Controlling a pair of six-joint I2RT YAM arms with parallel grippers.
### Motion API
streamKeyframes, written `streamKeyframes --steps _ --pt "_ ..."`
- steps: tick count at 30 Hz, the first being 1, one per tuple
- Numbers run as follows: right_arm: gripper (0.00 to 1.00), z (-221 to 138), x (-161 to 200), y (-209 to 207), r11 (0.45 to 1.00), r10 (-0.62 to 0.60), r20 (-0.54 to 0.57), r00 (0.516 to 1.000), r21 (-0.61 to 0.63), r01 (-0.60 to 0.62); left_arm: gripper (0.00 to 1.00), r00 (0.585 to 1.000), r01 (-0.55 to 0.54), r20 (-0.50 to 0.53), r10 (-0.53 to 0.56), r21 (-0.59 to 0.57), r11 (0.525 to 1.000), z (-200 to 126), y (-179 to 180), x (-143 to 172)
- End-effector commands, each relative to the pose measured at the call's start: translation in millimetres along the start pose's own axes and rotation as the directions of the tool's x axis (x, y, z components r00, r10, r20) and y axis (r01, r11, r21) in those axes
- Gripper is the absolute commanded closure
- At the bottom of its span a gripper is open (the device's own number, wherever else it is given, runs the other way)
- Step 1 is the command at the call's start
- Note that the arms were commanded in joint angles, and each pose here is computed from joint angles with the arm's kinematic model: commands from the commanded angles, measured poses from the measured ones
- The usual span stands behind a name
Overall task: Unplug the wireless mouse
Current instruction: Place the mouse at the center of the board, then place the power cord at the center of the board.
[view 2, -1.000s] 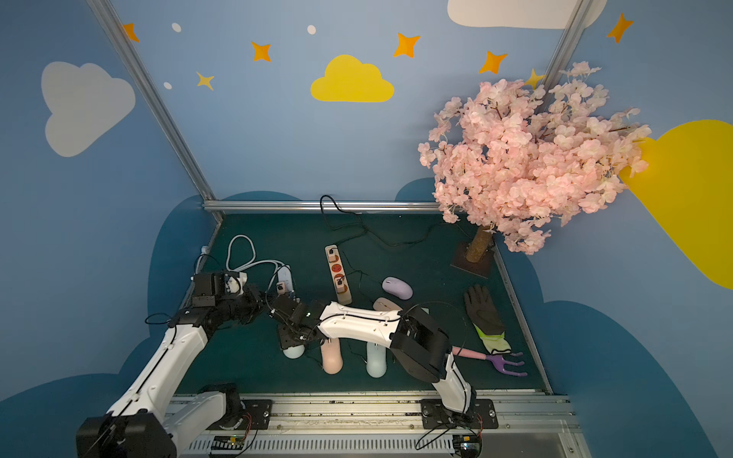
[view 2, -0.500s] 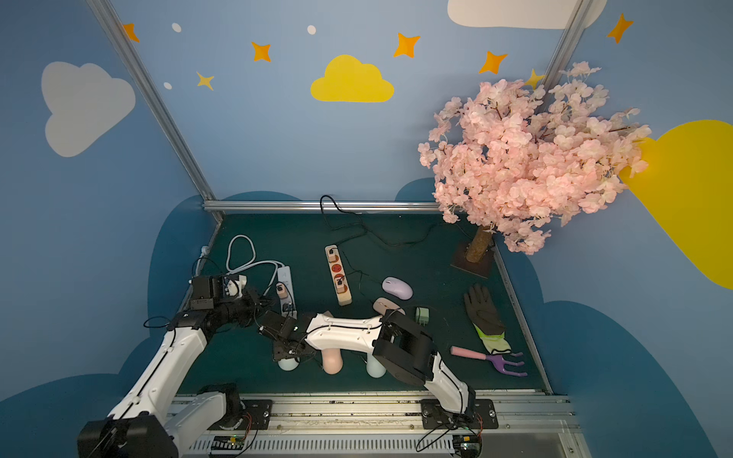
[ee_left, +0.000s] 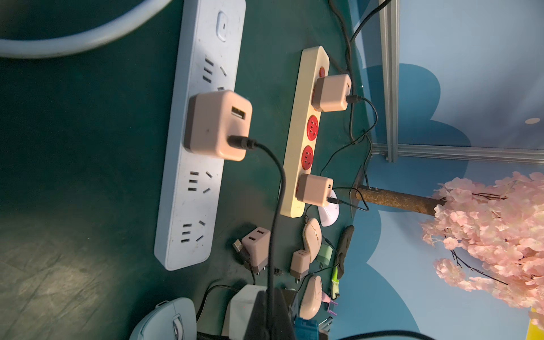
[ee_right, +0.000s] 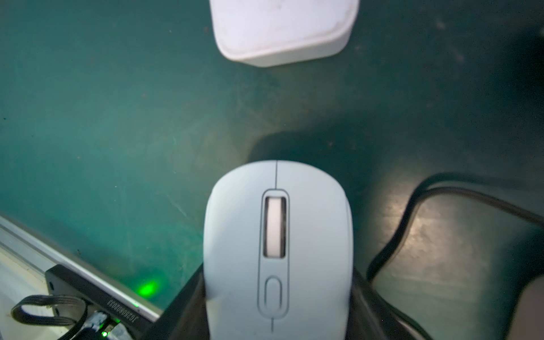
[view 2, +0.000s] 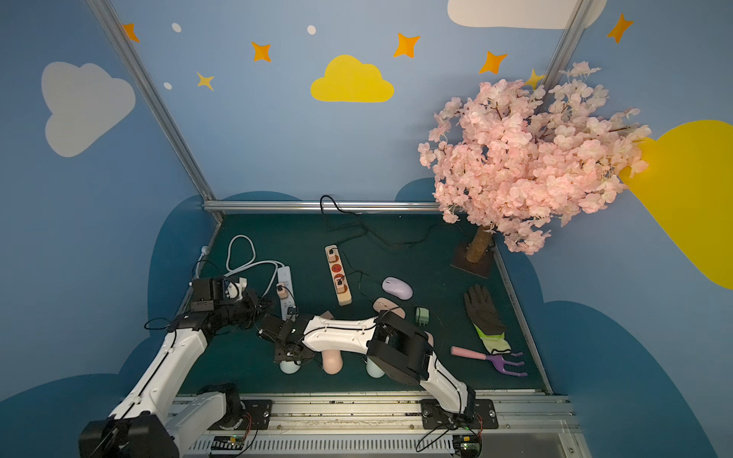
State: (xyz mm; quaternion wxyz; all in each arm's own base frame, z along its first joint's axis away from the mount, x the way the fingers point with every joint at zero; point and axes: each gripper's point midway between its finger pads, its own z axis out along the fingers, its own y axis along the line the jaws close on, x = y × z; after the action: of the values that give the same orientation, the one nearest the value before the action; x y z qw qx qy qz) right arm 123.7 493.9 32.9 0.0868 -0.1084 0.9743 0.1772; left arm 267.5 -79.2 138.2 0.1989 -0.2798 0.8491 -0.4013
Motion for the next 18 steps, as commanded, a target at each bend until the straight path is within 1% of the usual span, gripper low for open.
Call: streamKeyframes --steps 1,6,10,11,14,18 --pt "0.45 -8.1 8.5 -25.0 0.995 0.042 0.016 0.999 0.088 -0.043 0.96 1.000 -0.021 0.000 0.021 0.014 1.000 -2.7 -0.7 3.1" --pt "0.41 -8.2 12.4 -25.7 0.996 0.043 0.009 0.999 0.084 -0.044 0.96 1.000 -0.018 -0.002 0.018 0.016 1.000 -2.2 0.2 4.4" --pt "0.22 -10.3 11.0 -12.5 0.998 -0.005 0.013 1.000 0.061 0.004 0.96 1.000 -0.014 -0.005 0.014 0.013 1.000 -2.0 1.7 5.5" --pt "0.20 -11.6 11.0 -8.2 0.998 -0.022 0.016 1.000 0.053 0.021 0.96 1.000 -0.014 -0.006 0.014 0.013 1.000 -2.3 1.8 6.0" --pt "0.17 -20.6 7.5 3.6 0.998 -0.062 0.038 0.997 0.027 0.061 0.94 1.000 -0.014 -0.006 0.014 0.011 1.000 -3.4 2.2 7.5" --pt "0.17 -48.8 -0.7 21.8 0.991 -0.127 0.103 0.986 -0.032 0.131 0.83 1.000 -0.026 0.000 0.026 -0.010 1.000 -9.1 4.4 11.5"
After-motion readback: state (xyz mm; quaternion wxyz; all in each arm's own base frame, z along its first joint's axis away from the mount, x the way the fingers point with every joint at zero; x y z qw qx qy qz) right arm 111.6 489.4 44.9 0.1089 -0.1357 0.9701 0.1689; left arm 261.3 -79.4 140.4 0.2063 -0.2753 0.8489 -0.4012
